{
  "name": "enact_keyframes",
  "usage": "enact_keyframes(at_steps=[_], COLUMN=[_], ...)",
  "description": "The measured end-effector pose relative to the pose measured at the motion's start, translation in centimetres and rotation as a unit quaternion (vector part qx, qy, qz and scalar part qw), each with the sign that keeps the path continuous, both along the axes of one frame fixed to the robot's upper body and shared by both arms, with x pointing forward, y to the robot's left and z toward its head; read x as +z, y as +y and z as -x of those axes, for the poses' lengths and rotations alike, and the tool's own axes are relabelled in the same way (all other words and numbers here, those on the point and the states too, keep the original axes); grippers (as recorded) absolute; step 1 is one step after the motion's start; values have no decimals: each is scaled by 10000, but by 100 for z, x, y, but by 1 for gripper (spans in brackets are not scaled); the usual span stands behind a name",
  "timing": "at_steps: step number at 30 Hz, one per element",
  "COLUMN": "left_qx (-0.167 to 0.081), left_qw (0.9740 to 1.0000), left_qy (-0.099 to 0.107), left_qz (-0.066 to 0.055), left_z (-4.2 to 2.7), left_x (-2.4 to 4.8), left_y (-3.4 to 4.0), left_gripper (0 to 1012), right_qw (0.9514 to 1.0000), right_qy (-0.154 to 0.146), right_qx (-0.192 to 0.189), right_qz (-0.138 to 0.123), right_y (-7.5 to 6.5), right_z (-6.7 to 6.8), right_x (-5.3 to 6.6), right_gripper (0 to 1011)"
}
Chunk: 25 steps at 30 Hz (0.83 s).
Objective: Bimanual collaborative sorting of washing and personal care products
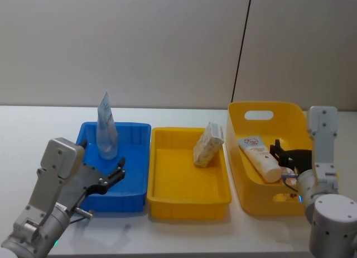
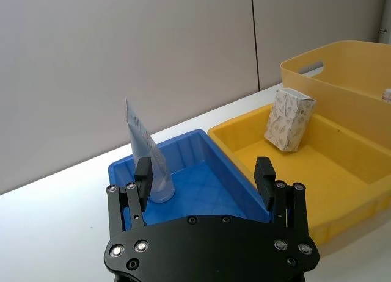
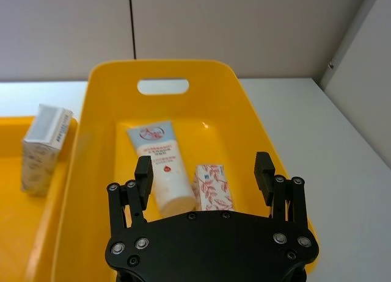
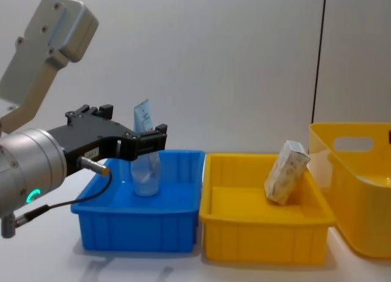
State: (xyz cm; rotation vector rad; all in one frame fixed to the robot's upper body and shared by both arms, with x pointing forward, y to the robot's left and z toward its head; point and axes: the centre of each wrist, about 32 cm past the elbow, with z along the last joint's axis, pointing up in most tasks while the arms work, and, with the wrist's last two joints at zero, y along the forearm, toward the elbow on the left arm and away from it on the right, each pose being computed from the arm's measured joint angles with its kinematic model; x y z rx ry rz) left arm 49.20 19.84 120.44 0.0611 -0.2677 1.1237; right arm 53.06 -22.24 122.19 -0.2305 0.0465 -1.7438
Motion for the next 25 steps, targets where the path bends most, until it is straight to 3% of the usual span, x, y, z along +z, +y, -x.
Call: enact_keyframes(at_steps=[11,17,22,25], left_qx=[0,0,0,0], left_qw=[10000,10000,10000,10000], left_qy=[0,0,0,0], left_qz=[0,0,0,0], left_z=[0,0,0,0], left_x=[0,0,0,0], left_y=[0,0,0,0], left_gripper=[1001,1001,1001,1001], right_qw=[9969,9910,9831,9827], right_qy=[-595,-1000,-1360,-1379], right_qx=[333,586,823,832], right_qz=[-391,-665,-906,-915], right_y=[-47,-80,-108,-110], right_z=[104,174,236,240], right_x=[88,153,219,223], right_gripper=[1004,1004,1004,1004])
